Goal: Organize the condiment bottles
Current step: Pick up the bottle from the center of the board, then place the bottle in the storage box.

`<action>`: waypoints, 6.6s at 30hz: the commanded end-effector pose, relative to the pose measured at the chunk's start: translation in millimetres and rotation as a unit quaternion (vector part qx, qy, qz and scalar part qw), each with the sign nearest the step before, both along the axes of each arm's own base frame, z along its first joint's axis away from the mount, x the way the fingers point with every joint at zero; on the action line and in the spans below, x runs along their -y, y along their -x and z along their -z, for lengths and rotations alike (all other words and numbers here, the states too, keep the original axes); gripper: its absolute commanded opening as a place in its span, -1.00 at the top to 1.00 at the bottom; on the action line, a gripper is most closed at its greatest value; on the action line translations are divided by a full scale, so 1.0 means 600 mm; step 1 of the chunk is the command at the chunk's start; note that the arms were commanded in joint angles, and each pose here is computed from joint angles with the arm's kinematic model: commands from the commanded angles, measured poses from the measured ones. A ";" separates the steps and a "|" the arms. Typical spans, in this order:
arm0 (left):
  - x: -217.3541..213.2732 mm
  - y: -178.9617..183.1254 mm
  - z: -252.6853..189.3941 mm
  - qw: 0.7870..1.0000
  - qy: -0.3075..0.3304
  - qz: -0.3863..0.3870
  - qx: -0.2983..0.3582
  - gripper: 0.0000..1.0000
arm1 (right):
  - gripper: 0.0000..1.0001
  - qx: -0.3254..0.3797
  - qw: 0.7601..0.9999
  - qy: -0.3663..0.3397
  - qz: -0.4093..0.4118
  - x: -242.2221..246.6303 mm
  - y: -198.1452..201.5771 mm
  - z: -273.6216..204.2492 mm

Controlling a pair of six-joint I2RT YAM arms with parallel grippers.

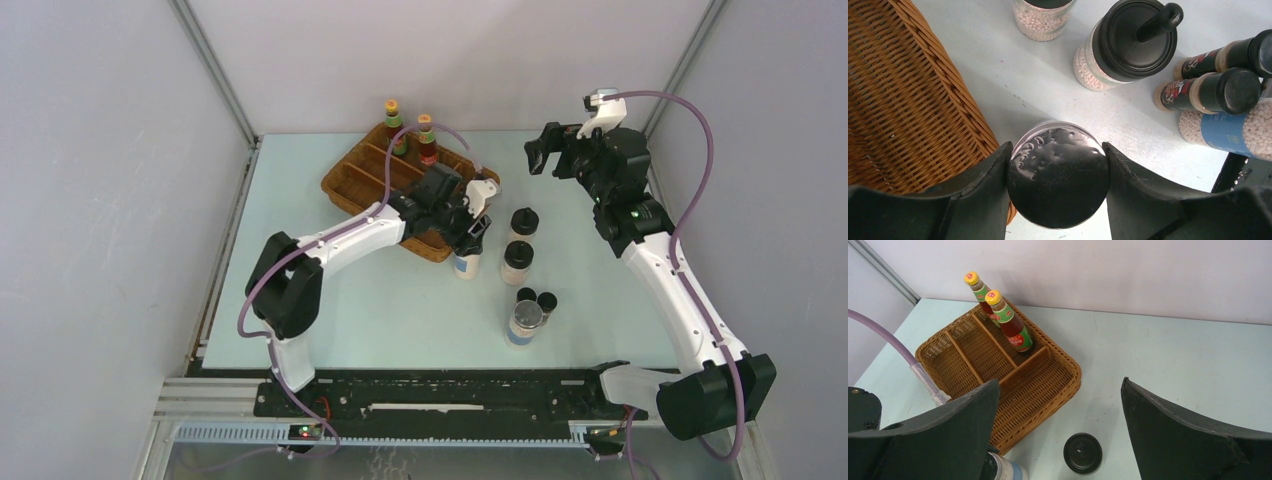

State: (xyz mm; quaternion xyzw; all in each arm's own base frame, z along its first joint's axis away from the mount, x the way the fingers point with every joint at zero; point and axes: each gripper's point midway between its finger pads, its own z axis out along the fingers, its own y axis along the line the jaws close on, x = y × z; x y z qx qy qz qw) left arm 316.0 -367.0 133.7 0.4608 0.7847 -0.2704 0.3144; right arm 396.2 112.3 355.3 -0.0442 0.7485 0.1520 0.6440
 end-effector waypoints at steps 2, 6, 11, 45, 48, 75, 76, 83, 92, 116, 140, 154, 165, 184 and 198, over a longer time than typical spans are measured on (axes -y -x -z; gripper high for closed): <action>0.000 0.002 -0.039 1.000 0.008 -0.011 0.004 1.00 | -0.99 0.028 1.000 -0.014 0.004 0.005 0.008 -0.031; -0.008 0.003 -0.066 0.999 0.003 -0.026 0.034 1.00 | -0.99 0.031 0.999 -0.015 0.004 0.006 0.011 -0.036; -0.017 0.004 -0.121 0.996 0.016 -0.041 0.071 1.00 | -0.99 0.035 0.999 -0.019 0.003 0.006 0.015 -0.042; -0.355 -0.159 -0.335 0.895 0.046 -0.344 0.280 0.99 | -0.99 0.041 0.998 -0.050 -0.002 0.007 0.056 -0.048; -0.372 -0.188 -0.334 0.890 0.052 -0.354 0.285 1.00 | -0.99 0.039 0.998 -0.049 -0.003 0.004 0.050 -0.043; -0.400 -0.357 -0.306 0.886 0.100 -0.362 0.270 1.00 | -0.99 0.066 0.997 -0.026 0.034 0.040 0.075 -0.065; -0.400 -0.362 -0.305 0.886 0.100 -0.363 0.270 1.00 | -0.99 0.067 0.997 -0.026 0.034 0.041 0.077 -0.067; -0.402 -0.401 -0.307 0.885 0.103 -0.364 0.270 0.99 | -0.99 0.087 0.995 -0.039 0.022 0.034 0.085 -0.089; -0.417 -0.452 -0.301 0.882 0.111 -0.372 0.268 1.00 | -0.99 0.097 0.994 -0.045 0.012 0.023 0.070 -0.094; -0.409 -0.481 -0.201 0.897 0.111 -0.380 0.195 1.00 | -0.98 0.068 0.997 -0.036 -0.002 -0.005 0.028 -0.050; -0.419 -0.480 -0.139 0.903 0.073 -0.395 0.155 1.00 | -0.98 0.061 0.998 -0.033 -0.011 -0.017 0.024 -0.040; -0.416 -0.489 -0.122 0.904 0.067 -0.397 0.142 1.00 | -0.98 0.058 0.998 -0.032 -0.013 -0.021 0.023 -0.037; -0.417 -0.491 -0.102 0.905 0.056 -0.400 0.130 1.00 | -0.97 0.065 0.997 -0.033 -0.020 -0.031 0.016 -0.038; -0.406 -0.496 -0.085 0.908 0.052 -0.399 0.119 0.20 | -0.97 0.055 0.998 -0.032 -0.028 -0.040 0.009 -0.025; -0.382 -0.497 -0.084 0.914 0.057 -0.385 0.116 -0.08 | -0.97 0.053 0.998 -0.033 -0.032 -0.045 0.008 -0.022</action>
